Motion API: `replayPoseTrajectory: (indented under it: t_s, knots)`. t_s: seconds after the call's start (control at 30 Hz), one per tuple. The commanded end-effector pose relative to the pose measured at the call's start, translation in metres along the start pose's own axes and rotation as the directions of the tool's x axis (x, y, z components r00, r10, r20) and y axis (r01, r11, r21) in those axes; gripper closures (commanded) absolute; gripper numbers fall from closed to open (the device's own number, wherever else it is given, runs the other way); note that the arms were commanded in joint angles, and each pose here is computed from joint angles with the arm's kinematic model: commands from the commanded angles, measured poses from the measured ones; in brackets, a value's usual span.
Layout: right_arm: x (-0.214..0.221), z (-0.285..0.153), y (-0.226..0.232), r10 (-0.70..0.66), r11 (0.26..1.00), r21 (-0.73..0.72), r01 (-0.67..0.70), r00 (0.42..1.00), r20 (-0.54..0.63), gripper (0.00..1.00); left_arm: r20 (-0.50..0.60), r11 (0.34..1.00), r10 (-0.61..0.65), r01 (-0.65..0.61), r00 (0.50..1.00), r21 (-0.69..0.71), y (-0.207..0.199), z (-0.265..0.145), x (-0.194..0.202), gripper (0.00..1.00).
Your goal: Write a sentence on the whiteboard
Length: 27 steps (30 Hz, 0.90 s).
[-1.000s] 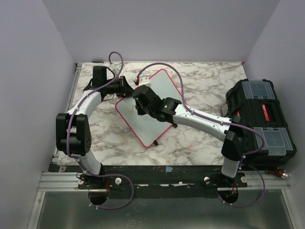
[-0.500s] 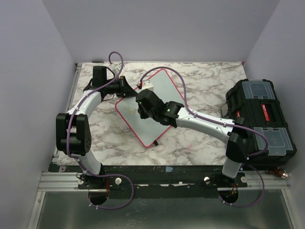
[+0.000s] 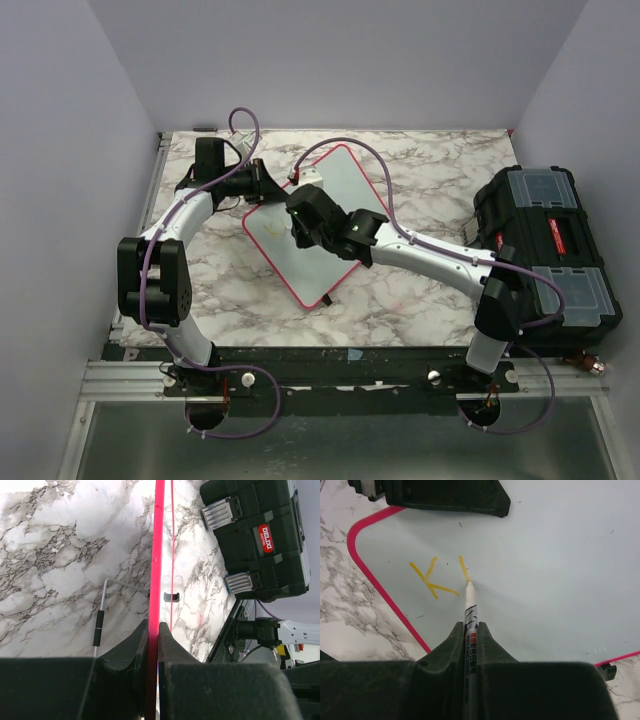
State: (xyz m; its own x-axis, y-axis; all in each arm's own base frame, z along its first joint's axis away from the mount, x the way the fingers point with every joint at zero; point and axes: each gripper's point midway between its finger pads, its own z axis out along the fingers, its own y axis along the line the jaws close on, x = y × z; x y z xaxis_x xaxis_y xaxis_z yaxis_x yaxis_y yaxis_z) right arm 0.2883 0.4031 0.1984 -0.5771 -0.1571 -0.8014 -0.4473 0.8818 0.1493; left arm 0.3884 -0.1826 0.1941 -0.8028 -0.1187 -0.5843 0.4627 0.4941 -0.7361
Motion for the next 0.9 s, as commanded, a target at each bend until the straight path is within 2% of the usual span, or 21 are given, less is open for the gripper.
replayPoseTrajectory:
  t_s: [0.0,0.5,0.87]
  knots:
    - [-0.030,-0.014,0.002,0.000,1.000,-0.010,0.000,0.999,0.055,0.99,0.017,0.997,0.072,-0.072,0.997,-0.021,0.002,0.003,-0.009,1.00]
    - [-0.045,0.012,0.015,-0.012,1.000,0.007,0.011,0.996,0.086,0.99,0.011,0.997,0.075,-0.075,0.997,-0.028,0.004,0.004,-0.008,1.00]
    - [-0.021,0.027,0.003,-0.030,0.997,0.070,0.028,0.999,0.036,0.99,0.011,0.996,0.080,-0.080,0.997,-0.026,0.002,0.003,-0.008,1.00]
